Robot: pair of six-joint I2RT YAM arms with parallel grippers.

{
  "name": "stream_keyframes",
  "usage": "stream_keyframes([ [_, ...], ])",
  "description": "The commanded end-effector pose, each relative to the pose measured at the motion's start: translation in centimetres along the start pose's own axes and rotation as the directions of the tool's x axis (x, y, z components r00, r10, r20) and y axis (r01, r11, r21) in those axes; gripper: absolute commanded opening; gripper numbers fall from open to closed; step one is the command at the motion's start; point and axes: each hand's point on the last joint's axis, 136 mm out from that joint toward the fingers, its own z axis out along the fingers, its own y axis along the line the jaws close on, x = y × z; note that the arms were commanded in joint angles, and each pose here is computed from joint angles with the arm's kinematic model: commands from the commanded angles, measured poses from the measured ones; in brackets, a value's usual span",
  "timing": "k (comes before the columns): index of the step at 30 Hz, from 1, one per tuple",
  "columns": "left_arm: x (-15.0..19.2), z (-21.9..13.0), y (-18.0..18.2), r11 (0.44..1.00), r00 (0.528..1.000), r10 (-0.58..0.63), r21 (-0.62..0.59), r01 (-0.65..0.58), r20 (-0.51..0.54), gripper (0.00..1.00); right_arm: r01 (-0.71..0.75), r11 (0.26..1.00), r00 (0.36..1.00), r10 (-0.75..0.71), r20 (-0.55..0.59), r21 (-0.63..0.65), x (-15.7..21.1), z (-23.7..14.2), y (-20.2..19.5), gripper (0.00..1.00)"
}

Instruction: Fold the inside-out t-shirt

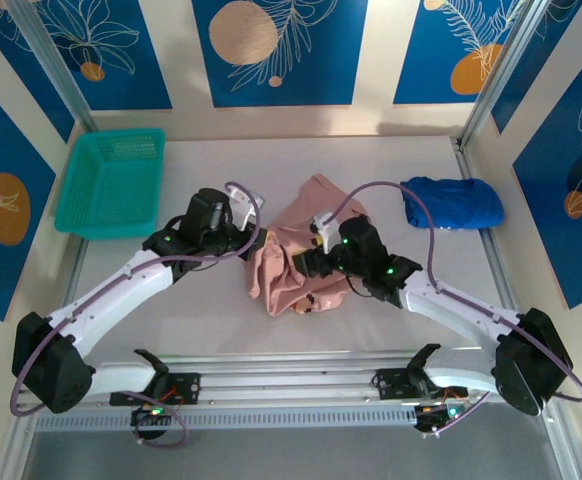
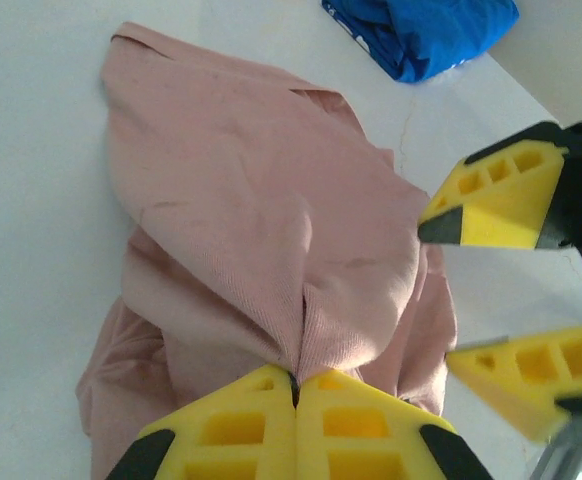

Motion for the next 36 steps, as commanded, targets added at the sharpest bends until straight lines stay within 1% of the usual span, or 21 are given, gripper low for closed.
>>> stream_keyframes([
  [1,-1.3,-0.9,-0.5,1.000,1.000,-0.002,0.025,0.002,0.028,0.00,0.071,0.995,0.997,-0.073,0.022,0.072,0.1,1.1,0.0,0.64],
  [2,-1.3,-0.9,-0.5,1.000,1.000,-0.004,0.026,0.003,0.027,0.00,0.073,0.993,0.997,-0.075,0.020,0.091,0.3,1.4,0.0,0.62],
  [4,-1.4,-0.8,-0.5,1.000,1.000,-0.009,0.026,0.008,0.026,0.00,0.080,0.980,0.996,-0.084,0.013,0.181,0.8,1.8,-0.5,0.55],
  [5,-1.5,-0.8,-0.5,1.000,1.000,-0.010,0.026,0.009,0.025,0.00,0.086,0.976,0.996,-0.090,0.011,0.201,1.1,1.8,-0.4,0.52],
  [10,-1.7,-0.8,-0.3,1.000,1.000,-0.011,0.018,0.010,0.029,0.00,0.051,0.975,0.999,-0.053,0.001,0.216,3.2,1.7,0.4,0.44],
  [12,-1.7,-0.7,-0.3,1.000,0.999,-0.013,0.019,0.013,0.029,0.00,0.047,0.969,0.999,-0.048,-0.004,0.242,4.0,1.7,0.6,0.41],
  [17,-1.8,-0.4,-0.3,1.000,1.000,-0.015,0.024,0.015,0.022,0.00,0.047,0.956,0.998,-0.058,0.028,0.289,4.6,1.6,0.8,0.35],
  [21,-1.7,-0.3,-0.2,1.000,1.000,-0.016,0.021,0.015,0.020,0.00,0.056,0.956,0.998,-0.065,0.022,0.286,5.2,1.9,1.0,0.35],
  [25,-1.7,-0.4,-0.4,0.999,1.000,-0.018,0.031,0.017,0.023,0.00,-0.003,0.956,1.000,0.003,0.001,0.293,6.0,3.2,-0.5,0.36],
  [27,-1.7,-0.4,-0.4,0.999,1.000,-0.017,0.033,0.016,0.023,0.00,-0.003,0.958,1.000,0.000,0.013,0.287,5.6,4.1,-1.0,0.39],
  [32,-1.6,-0.5,-0.3,1.000,1.000,-0.016,0.027,0.016,0.017,0.00,0.031,0.950,0.998,-0.044,0.037,0.312,3.8,6.9,-2.5,0.53],
  [34,-1.4,-0.5,-0.3,1.000,1.000,-0.017,0.025,0.017,0.013,0.00,0.035,0.946,0.998,-0.052,0.045,0.321,3.2,7.6,-3.0,0.55],
  [36,-1.3,-0.6,-0.2,1.000,1.000,-0.016,0.022,0.016,0.012,0.00,0.031,0.940,0.997,-0.051,0.050,0.340,2.8,8.2,-3.8,0.55],
])
